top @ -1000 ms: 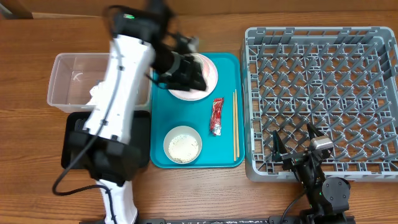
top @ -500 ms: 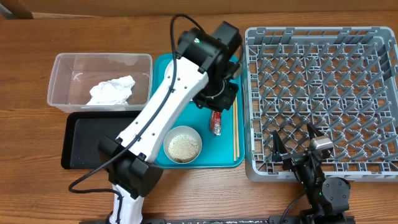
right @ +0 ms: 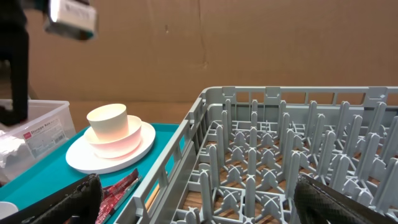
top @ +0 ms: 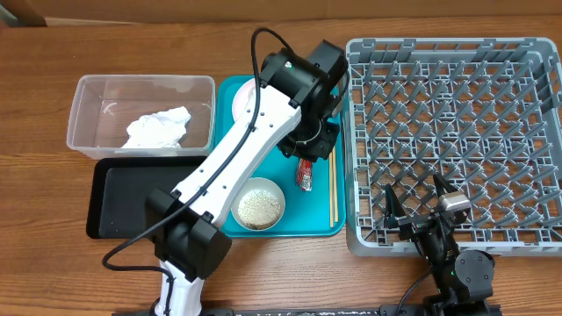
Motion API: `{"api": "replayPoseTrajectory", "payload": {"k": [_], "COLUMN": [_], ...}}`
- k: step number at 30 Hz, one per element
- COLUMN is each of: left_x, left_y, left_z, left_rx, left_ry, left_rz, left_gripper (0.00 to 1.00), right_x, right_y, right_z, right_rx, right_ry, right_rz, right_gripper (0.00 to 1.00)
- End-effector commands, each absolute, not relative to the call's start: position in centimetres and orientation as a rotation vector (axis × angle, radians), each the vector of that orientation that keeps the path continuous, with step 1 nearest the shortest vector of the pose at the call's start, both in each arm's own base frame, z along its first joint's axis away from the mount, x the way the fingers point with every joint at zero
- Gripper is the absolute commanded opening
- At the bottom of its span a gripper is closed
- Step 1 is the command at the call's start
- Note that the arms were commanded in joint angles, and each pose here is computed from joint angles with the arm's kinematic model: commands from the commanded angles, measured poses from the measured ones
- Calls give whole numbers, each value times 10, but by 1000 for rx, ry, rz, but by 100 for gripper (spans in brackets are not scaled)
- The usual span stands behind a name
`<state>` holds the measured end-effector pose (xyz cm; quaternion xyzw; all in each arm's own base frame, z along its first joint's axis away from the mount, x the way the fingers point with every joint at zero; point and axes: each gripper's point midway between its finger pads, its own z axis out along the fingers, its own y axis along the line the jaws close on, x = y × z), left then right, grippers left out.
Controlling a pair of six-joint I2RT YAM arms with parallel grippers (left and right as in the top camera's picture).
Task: Sort waste into correct bins and load items into the dishwasher
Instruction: 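Move the left gripper to the red snack wrapper and grasp it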
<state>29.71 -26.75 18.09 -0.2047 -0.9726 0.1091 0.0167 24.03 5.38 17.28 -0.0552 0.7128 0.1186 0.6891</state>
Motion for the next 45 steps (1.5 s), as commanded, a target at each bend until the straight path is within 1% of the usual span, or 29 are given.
{"api": "replayPoseTrajectory", "payload": {"k": [1, 3, 6, 10, 16, 23, 28, 34, 36, 41, 43, 45], "left_x": [292, 292, 293, 297, 308, 309, 311, 306, 305, 305, 307, 308], "left_y": [-267, -267, -268, -267, -259, -260, -251, -247, -246, -246, -247, -248], "left_z": [172, 163, 149, 134, 111, 84, 58, 31, 24, 21, 21, 21], "left_rx": [-601, -577, -575, -574, -540, -531, -525, -516, -516, -518, -520, -521], "left_ry": [-3021, -3017, -3011, -3023, -3077, -3084, -3111, -3116, -3116, -3122, -3128, -3133], "left_rz": [323, 315, 308, 295, 201, 204, 136, 142, 143, 148, 153, 152], "left_gripper": [15, 18, 27, 32, 34, 36, 34, 36, 34, 20, 14, 4], "right_x": [241, 241, 241, 241, 241, 241, 241, 241, 241, 241, 241, 241], "right_y": [53, 53, 53, 53, 53, 53, 53, 53, 53, 53, 53, 53], "right_z": [171, 171, 171, 171, 171, 171, 171, 171, 171, 171, 171, 171], "right_rx": [-127, -127, -127, -127, -127, -127, -127, -127, -127, -127, -127, -127], "right_ry": [1590, 1590, 1590, 1590, 1590, 1590, 1590, 1590, 1590, 1590, 1590, 1590], "right_rz": [258, 258, 258, 258, 258, 258, 258, 258, 258, 258, 258, 258], "right_gripper": [100, 100, 100, 100, 100, 100, 100, 100, 100, 100, 100, 100]}}
